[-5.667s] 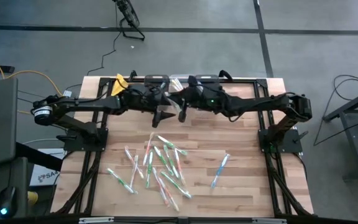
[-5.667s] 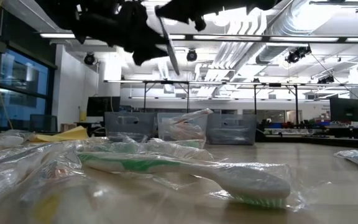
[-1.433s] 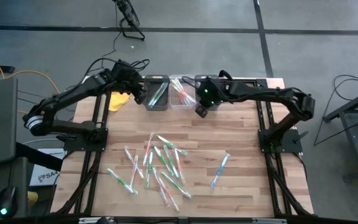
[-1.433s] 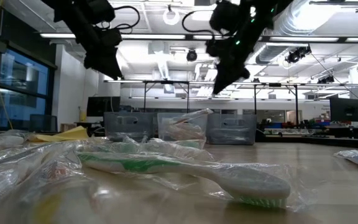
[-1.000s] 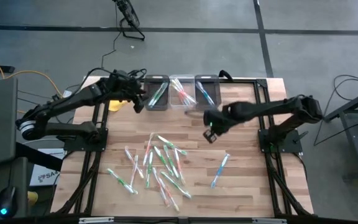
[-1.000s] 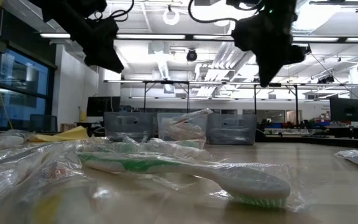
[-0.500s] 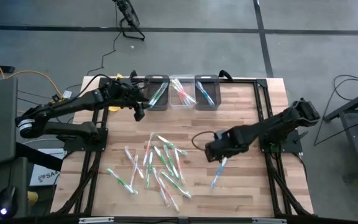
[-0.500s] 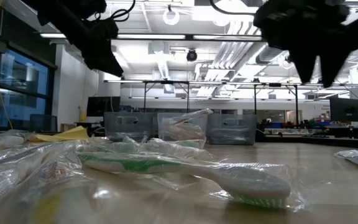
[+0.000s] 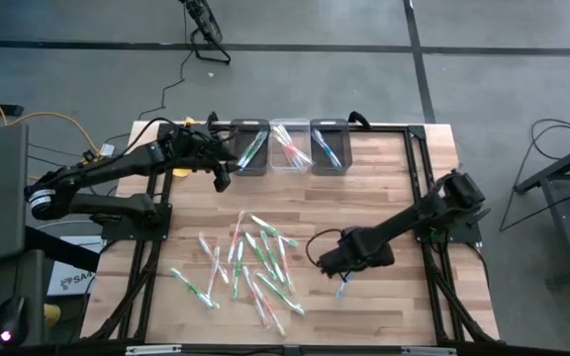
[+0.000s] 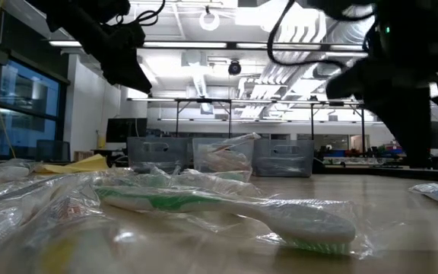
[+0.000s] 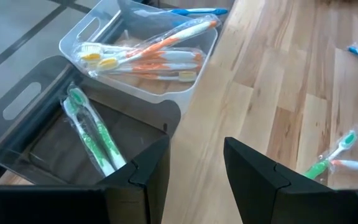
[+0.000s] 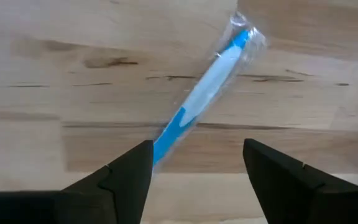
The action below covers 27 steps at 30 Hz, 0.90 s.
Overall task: Pick & Place Toothbrushes
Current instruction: Put the blue toothbrush into the right black bin
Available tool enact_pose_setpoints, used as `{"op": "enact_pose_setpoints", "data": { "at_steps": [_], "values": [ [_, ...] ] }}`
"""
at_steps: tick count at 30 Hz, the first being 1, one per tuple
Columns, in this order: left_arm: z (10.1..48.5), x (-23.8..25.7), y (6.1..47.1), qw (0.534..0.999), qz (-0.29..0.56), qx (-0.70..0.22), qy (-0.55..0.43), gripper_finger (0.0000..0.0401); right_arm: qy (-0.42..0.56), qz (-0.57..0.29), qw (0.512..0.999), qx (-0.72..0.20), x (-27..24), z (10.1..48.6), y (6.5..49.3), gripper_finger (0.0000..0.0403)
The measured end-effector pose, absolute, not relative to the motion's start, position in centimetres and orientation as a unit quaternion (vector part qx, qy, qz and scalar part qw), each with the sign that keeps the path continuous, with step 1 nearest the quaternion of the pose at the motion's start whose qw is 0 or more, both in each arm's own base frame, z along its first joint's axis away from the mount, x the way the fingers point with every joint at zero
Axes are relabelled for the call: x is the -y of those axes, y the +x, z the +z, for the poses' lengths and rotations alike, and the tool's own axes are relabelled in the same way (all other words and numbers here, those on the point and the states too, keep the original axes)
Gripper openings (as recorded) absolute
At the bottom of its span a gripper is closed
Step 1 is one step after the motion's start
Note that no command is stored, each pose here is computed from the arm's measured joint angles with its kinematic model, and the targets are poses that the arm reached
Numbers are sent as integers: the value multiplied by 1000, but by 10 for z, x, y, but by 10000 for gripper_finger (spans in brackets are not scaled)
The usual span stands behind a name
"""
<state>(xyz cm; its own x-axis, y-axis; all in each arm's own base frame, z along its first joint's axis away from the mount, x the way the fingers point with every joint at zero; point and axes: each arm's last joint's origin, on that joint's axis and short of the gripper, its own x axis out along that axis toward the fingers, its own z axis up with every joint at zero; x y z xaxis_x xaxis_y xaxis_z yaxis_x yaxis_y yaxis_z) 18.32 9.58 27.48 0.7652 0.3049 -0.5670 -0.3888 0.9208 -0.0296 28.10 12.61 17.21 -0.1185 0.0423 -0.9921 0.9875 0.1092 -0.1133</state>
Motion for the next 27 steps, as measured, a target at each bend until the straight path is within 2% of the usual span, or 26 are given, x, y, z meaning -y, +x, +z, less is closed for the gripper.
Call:
{"op": "enact_pose_setpoints", "data": {
  "at_steps": [3,8,14,20,27],
  "values": [
    [275,-96,183,936,185,-289,-73,147,449,-488,476,-578,-129,158,286,244],
    [275,-96,183,936,186,-290,-74,147,463,-453,495,-579,-131,142,300,244],
    [275,-96,183,936,187,-289,-77,147,462,-448,488,-589,-131,135,304,235],
    [275,-96,183,936,187,-289,-77,147,460,-448,492,-588,-132,134,304,200],
    [275,-96,183,936,187,-289,-78,147,455,-442,506,-584,-132,133,305,137]
  ]
}}
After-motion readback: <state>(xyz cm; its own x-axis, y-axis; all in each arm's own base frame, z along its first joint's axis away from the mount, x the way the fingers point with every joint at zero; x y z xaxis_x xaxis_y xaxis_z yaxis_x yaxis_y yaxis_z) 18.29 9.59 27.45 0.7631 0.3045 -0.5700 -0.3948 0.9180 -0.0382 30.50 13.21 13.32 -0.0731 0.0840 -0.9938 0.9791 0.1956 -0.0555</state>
